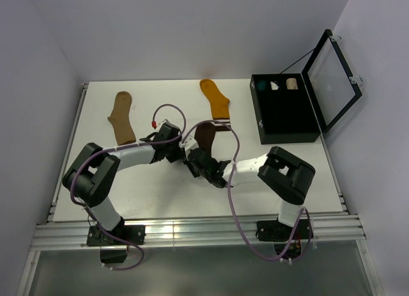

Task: Roll the socks
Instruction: Roll the sock at the center of the board.

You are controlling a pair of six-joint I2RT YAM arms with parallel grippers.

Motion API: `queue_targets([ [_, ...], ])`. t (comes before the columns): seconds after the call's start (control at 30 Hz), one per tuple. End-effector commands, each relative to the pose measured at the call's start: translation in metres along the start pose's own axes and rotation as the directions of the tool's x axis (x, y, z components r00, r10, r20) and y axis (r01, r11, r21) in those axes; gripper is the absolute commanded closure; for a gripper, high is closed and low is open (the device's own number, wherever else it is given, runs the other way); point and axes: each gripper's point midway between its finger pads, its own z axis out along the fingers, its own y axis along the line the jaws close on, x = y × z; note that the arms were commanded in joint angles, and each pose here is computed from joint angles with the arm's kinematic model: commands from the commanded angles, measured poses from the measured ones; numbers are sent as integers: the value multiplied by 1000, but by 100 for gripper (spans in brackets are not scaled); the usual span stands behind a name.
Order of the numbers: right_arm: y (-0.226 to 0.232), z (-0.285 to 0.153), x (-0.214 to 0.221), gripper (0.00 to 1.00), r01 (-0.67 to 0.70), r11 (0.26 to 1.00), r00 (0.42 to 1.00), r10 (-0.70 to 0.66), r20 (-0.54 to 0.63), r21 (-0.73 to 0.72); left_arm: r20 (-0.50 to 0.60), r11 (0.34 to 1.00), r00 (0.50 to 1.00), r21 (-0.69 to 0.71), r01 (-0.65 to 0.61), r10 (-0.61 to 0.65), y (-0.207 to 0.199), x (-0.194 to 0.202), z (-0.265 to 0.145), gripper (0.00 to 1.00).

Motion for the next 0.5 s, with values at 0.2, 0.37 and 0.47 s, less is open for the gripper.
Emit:
queue_targets([
  [0.2,14,-15,13,100,-394,856,917,342,-207,-334,68,998,997,51,37,-41,-10,-12,-31,28],
  [0.37,13,-21,14,100,-580,677,815,477,-330,-454,116,994,990,82,76,-85,-12,-19,-43,19],
  [0.47,11,-21,16,100,-668,557,743,541,-394,-493,116,992,989,101,79,-91,-15,-20,-45,19],
])
